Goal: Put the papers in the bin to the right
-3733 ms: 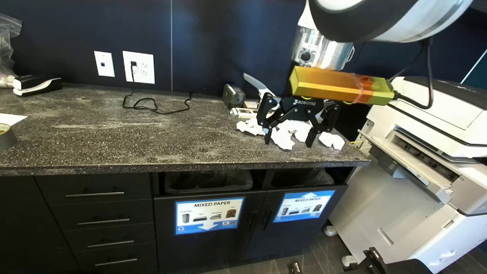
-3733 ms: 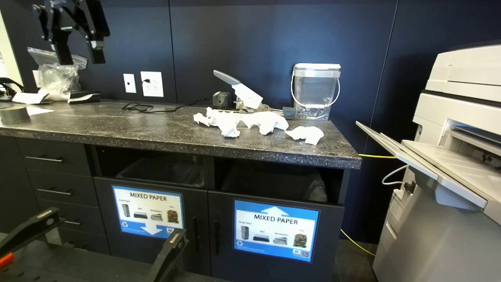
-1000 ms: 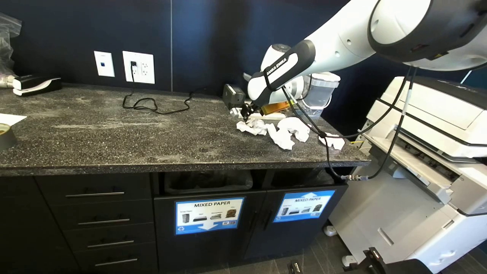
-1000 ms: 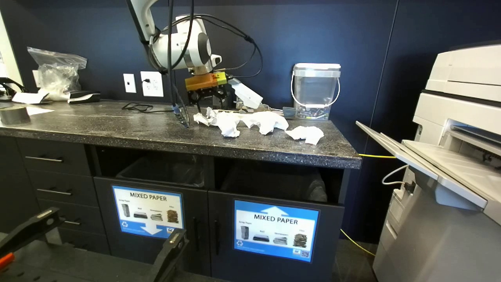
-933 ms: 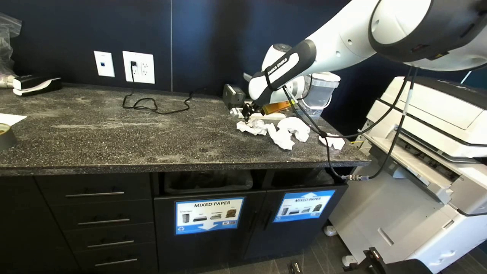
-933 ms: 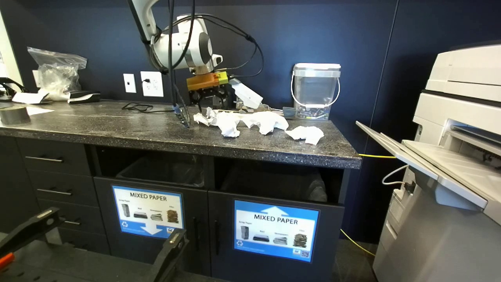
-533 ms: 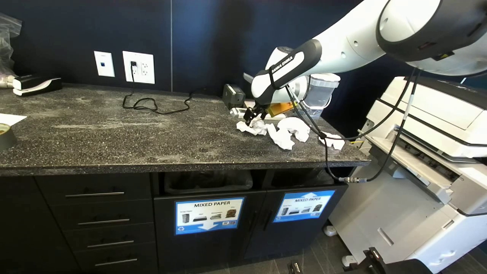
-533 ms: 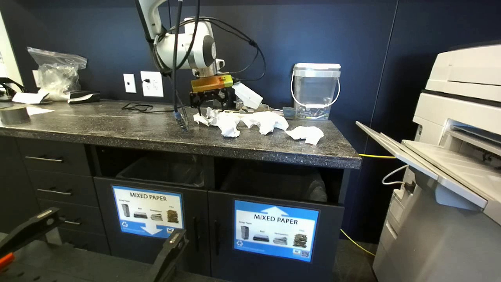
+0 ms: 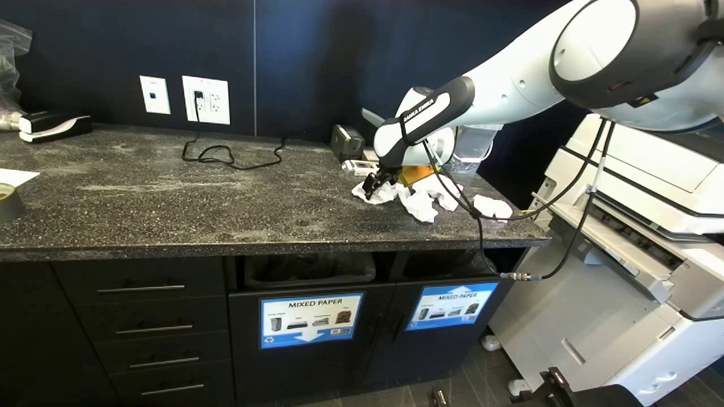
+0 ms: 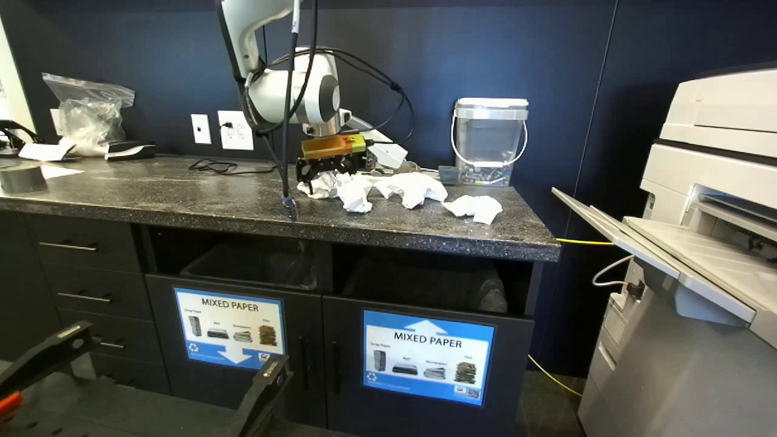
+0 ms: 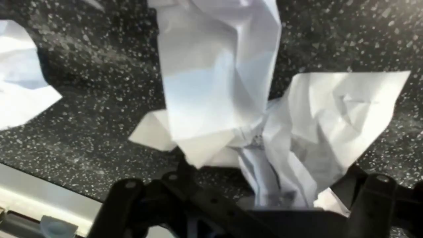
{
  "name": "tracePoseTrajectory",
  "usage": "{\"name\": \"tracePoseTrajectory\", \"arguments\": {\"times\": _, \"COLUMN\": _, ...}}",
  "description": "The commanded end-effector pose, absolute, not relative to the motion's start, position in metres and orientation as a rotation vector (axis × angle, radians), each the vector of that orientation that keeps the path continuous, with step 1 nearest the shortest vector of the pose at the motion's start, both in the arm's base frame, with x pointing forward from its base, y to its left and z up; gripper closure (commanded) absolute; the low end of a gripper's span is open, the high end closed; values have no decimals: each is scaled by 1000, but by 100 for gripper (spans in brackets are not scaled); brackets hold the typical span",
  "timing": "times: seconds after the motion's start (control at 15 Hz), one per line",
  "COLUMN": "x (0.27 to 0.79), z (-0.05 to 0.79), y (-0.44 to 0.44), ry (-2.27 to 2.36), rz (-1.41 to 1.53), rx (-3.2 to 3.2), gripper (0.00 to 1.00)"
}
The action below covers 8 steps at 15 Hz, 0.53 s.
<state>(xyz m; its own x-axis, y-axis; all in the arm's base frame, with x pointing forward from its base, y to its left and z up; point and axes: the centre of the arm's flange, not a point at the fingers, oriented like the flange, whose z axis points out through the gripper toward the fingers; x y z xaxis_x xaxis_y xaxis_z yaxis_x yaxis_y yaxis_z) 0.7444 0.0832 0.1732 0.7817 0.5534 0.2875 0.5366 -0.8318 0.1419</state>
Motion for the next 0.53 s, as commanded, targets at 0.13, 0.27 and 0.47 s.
{"name": "tracePoseTrajectory", "arguments": {"times": 0.13, "x": 762, "z": 176, "y": 81, "ry": 914, "rz": 543, "rx": 2898, "gripper": 51}}
{"name": "tracePoseTrajectory", "arguments": {"times": 0.27, "x": 763, "z": 179, "y": 80, "ry": 918, "rz": 536, "rx": 2896, "gripper": 65}}
{"name": "tracePoseTrajectory", "arguments": {"times": 0.47, "x": 764, "z": 180, "y": 81, "ry": 940, "rz": 496, "rx": 2913, "gripper": 86}}
